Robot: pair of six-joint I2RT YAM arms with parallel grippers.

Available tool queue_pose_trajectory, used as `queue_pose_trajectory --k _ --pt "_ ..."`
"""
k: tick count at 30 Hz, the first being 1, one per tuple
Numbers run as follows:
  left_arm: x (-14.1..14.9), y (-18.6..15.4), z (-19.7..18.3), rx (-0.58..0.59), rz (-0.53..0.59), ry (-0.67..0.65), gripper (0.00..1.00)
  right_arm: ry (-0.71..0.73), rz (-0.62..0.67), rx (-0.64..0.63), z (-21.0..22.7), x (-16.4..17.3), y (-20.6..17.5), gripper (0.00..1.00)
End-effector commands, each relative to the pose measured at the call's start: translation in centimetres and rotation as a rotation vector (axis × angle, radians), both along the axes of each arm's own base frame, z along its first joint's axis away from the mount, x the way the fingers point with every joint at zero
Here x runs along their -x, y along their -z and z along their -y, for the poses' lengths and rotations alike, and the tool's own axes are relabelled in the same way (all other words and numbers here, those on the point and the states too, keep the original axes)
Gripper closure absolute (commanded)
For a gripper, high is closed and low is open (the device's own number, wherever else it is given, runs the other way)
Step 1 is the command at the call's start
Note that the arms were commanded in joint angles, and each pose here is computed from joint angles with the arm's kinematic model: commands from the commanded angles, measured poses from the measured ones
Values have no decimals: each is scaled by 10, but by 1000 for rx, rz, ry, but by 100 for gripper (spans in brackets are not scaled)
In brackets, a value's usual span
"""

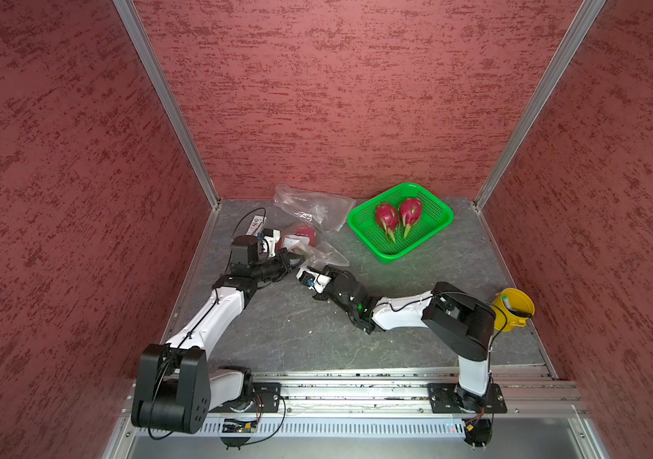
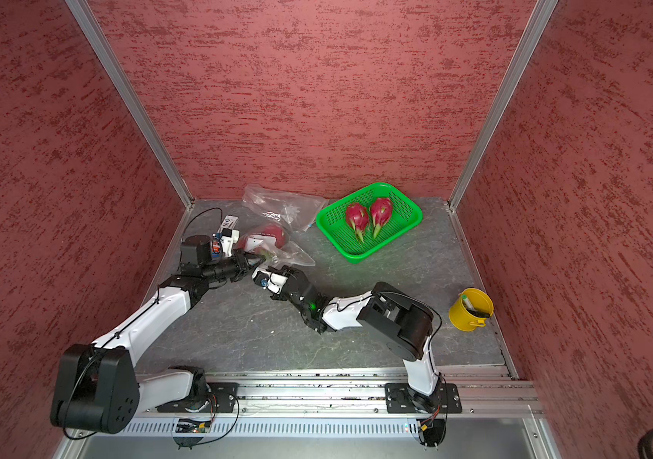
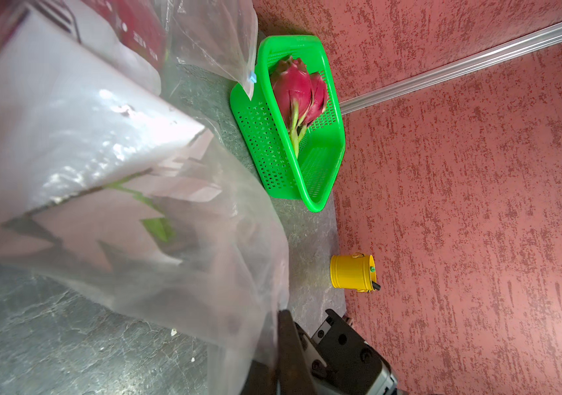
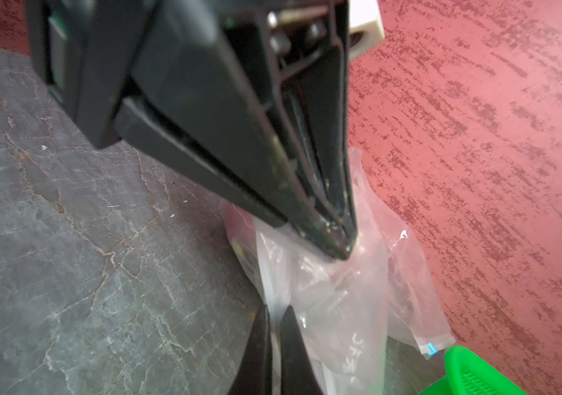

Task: Open the zip-top bag and take out the dragon fruit
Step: Pick up the zipper food storage bag at the center of the board.

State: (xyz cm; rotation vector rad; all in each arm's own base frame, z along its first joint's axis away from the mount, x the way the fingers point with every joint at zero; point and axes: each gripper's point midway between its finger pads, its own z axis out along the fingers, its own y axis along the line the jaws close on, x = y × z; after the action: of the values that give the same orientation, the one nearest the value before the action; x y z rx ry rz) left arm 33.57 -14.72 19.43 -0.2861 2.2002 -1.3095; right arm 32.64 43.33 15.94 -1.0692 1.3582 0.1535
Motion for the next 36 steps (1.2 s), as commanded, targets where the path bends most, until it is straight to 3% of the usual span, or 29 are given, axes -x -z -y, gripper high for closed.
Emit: queue_pose_trajectory --k 1,2,4,14,25,36 --pt "-9 -30 -9 9 88 -15 59 -41 -64 -81 -1 4 -31 100" --pt "-11 -34 -12 8 95 -23 45 -49 -87 -90 0 5 -32 100" --pt "-15 -46 -20 9 120 -41 0 -78 -137 -124 3 9 -42 100" --pt "-15 -89 -34 -18 286 -71 0 -178 -335 -284 27 11 -96 100" --pt "-1 -133 -16 43 516 54 1 -313 -503 -396 63 15 -169 100" --pt "29 -170 23 88 803 234 13 -308 -618 -420 86 24 -184 100"
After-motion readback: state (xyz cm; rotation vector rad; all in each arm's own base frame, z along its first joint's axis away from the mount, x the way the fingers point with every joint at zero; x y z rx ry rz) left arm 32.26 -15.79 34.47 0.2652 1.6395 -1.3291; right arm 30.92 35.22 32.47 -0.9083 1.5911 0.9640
